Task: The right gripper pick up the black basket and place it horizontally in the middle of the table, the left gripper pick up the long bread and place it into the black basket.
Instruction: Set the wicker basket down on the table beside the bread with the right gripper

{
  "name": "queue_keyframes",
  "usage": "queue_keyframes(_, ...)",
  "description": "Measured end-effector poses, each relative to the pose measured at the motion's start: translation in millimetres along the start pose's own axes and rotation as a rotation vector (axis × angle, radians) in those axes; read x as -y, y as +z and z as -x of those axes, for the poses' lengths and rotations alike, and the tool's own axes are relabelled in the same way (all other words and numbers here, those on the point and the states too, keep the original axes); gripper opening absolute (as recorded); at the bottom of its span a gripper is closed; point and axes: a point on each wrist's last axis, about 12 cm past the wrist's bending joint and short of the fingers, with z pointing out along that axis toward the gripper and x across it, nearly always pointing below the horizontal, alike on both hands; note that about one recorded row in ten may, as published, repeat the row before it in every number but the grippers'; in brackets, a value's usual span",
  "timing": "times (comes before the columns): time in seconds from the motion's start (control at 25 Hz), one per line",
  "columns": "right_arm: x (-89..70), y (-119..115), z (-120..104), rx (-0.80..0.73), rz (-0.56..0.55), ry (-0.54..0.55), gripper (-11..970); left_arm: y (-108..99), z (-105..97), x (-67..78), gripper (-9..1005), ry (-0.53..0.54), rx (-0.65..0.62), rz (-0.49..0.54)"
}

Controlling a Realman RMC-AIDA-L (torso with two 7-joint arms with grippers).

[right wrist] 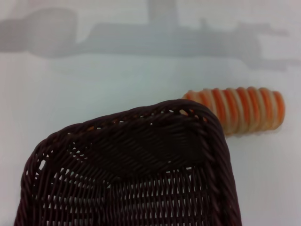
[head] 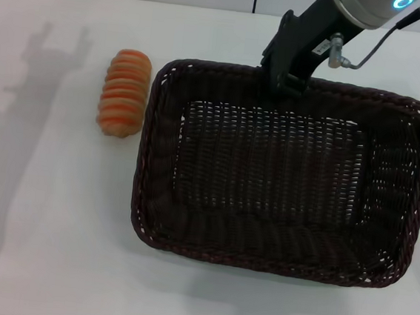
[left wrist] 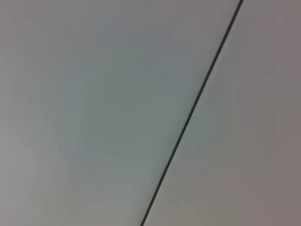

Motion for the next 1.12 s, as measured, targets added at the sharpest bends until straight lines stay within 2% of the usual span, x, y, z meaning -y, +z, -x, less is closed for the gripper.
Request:
queue_keyframes(0.36, -7.8, 10.1, 10.1, -0.046, 0.013, -0.005, 197, 2.9, -3.2, 2.9, 702, 0.001, -0.011, -0.011)
queue_keyframes(0.48, -9.4, 11.2, 12.2, -0.054, 0.009, -0.003, 220, 6.2, -5.7, -4.5, 701, 0.011, -0.022, 0.015)
queue_keyframes(0.56, -9.6, 10.7, 13.6, -0.054, 0.002, -0.001, 236, 6.2, -5.7, -4.5, 701, 0.011, -0.022, 0.015)
queue_keyframes(0.6, -9.6, 10.1, 13.9, -0.054, -0.004, 0.001, 243, 9.3, -6.0, -13.8, 701, 0.030, -0.025, 0.049)
queue_keyframes(0.64, -9.5, 9.3, 14.6, -0.052, -0.011, 0.002, 251, 9.3, -6.0, -13.8, 700, 0.030, -0.025, 0.049)
queue_keyframes(0.68, -9.3, 8.4, 15.4, -0.051, -0.019, 0.004, 294, 11.1, -5.9, -18.8, 700, 0.042, -0.025, 0.069)
queue_keyframes(0.84, -8.2, 6.2, 17.3, -0.046, -0.041, 0.015, 465, 12.2, -5.8, -23.4, 699, 0.049, -0.026, 0.087)
queue_keyframes(0.88, -7.9, 5.9, 17.3, -0.047, -0.046, 0.019, 465, 13.7, -4.5, -31.4, 699, 0.057, -0.026, 0.115)
queue_keyframes(0.92, -7.4, 5.3, 17.2, -0.049, -0.054, 0.022, 465, 14.0, -3.4, -33.6, 699, 0.059, -0.023, 0.120)
queue_keyframes(1.12, 1.4, -4.1, 10.7, -0.053, -0.190, 0.058, 465, 13.4, -1.3, -36.1, 698, 0.064, -0.018, 0.122)
